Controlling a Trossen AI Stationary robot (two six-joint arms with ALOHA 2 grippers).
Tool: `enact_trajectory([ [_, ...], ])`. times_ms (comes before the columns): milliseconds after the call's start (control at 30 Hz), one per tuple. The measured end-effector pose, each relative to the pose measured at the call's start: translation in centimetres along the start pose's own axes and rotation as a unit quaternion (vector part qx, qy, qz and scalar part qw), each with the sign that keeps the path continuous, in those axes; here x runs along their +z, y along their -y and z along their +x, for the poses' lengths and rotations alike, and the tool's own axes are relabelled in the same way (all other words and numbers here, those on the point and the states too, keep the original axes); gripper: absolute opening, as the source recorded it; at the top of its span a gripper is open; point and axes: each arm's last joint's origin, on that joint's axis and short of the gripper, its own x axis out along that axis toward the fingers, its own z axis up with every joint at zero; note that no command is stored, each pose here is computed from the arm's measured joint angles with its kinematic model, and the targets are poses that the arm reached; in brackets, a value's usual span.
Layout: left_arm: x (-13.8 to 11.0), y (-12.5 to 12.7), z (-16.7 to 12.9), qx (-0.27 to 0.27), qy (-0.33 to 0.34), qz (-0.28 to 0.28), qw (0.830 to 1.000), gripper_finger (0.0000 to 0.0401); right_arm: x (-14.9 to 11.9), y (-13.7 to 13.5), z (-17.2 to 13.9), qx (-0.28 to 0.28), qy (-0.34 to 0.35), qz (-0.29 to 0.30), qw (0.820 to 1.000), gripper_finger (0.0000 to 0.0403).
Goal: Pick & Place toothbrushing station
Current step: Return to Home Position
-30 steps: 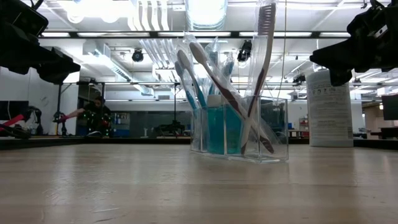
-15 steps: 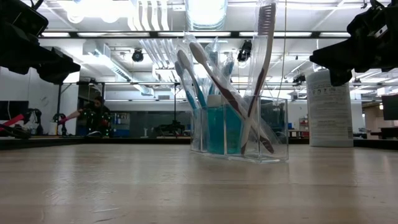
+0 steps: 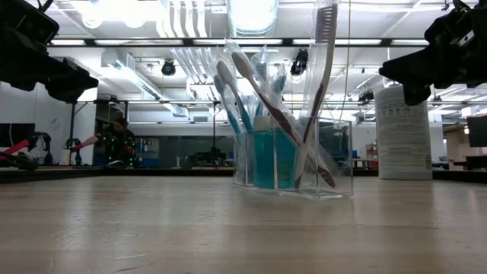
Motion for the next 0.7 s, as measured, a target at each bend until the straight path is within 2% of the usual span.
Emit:
enact_trajectory([
  [300,0.0,0.0,0.0,0.0,0.0,0.0,1.0,0.0227,0.0,0.0,0.0,0.0,0.0,0.0,1.0,0.0082],
  [700,0.0,0.0,0.0,0.0,0.0,0.0,1.0,0.0227,0.0,0.0,0.0,0.0,0.0,0.0,1.0,0.0068],
])
